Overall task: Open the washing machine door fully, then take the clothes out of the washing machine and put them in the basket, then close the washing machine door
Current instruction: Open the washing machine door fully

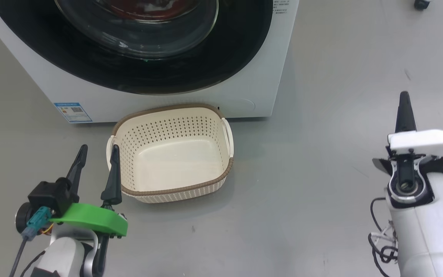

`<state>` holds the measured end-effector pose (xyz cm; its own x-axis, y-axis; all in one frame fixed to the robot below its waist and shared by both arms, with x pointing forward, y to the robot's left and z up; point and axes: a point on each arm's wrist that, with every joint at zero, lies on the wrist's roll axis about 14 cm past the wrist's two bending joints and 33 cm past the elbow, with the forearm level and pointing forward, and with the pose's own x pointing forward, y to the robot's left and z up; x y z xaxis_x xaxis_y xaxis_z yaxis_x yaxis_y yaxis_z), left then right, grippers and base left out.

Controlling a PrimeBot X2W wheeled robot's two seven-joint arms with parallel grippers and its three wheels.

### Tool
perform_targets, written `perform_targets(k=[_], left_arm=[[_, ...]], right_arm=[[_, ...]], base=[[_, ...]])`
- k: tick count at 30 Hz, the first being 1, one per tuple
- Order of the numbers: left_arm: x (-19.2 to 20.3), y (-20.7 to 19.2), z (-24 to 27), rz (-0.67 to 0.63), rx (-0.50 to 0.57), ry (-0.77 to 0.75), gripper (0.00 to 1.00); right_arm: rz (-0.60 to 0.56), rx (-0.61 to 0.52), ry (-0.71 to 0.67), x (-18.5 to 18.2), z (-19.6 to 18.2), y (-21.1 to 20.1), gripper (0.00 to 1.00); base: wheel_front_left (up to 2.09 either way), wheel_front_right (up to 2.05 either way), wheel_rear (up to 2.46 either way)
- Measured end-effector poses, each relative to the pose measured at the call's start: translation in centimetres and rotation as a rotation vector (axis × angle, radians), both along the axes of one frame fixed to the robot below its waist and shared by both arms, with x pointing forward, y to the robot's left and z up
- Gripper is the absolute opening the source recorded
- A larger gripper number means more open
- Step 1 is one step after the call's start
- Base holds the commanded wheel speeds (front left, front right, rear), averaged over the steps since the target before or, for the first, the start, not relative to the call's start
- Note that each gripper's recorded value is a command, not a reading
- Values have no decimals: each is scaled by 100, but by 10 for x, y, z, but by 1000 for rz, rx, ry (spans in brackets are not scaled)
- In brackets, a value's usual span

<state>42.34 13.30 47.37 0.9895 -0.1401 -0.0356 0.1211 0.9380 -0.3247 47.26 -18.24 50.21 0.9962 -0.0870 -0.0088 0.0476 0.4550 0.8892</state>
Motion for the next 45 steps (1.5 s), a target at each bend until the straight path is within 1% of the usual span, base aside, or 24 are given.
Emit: perform_targets(k=[4, 7, 9, 14, 21, 27, 31, 39, 45], left_arm=[[10, -1, -3, -4, -12, 0, 100], [15, 1, -6, 3, -16, 5, 100], [18, 4, -9, 11, -16, 11, 100], [27, 7, -20, 17, -17, 28, 100], [40, 10, -29, 19, -22, 36, 100], [49, 11, -39, 14, -14, 47, 100], [53, 9, -43, 7, -22, 50, 100], [54, 17, -56, 23, -11, 78, 100], [54, 23, -63, 32, 18, 91, 100]], right_arm=[[20, 128, -15, 26, 7, 4, 0], [60, 203, -18, 45, 10, 13, 0], [89, 240, -17, 58, 13, 20, 0], [168, 287, -11, 90, 19, 39, 0], [303, 284, 19, 128, 23, 68, 0], [382, 249, 54, 155, 19, 77, 0], [459, 239, 90, 167, 11, 93, 0], [565, 224, 123, 188, 5, 121, 0], [599, 233, 124, 200, 8, 135, 0]], base=[[0, 0, 0], [0, 0, 0], [0, 0, 0], [0, 0, 0], [0, 0, 0], [0, 0, 0], [0, 0, 0], [0, 0, 0], [0, 0, 0]])
